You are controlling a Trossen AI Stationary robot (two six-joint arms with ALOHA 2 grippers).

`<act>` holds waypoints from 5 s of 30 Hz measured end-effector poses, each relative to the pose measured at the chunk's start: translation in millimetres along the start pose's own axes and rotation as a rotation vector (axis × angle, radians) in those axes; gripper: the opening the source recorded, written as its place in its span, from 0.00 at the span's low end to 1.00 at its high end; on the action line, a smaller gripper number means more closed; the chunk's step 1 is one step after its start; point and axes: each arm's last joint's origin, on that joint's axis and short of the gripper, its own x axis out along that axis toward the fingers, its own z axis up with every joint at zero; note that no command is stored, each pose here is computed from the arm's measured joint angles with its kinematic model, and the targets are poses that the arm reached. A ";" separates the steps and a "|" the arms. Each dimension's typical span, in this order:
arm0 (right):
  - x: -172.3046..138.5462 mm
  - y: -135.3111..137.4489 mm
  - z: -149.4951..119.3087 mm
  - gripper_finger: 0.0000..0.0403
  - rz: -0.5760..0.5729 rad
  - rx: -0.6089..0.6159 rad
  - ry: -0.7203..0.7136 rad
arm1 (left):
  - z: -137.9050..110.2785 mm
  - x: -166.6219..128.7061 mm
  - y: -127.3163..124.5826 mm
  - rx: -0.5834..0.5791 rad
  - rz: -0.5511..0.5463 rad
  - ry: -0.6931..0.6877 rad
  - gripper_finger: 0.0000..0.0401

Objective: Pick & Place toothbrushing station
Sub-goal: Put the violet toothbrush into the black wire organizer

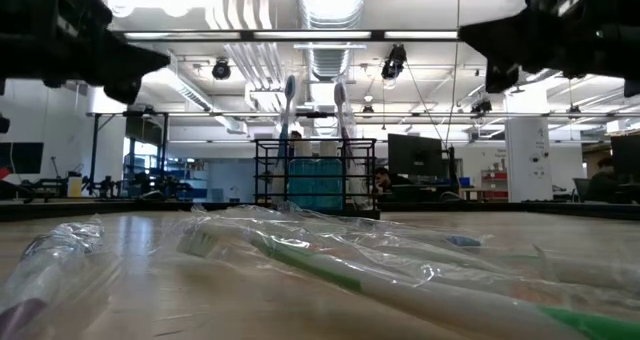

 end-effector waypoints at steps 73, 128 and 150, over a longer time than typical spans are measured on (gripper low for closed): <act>335.1 177.7 -113.5 0.45 -0.303 0.399 1.198 | -14.1 -8.6 -3.2 -0.130 -0.090 0.141 0.02; 274.1 168.7 199.8 0.02 0.110 -0.341 0.588 | -4.5 -7.8 -3.1 -0.130 -0.084 0.040 0.02; 73.6 73.3 176.1 0.02 0.032 -0.365 0.217 | -3.7 -7.7 -2.6 -0.102 -0.068 0.029 0.02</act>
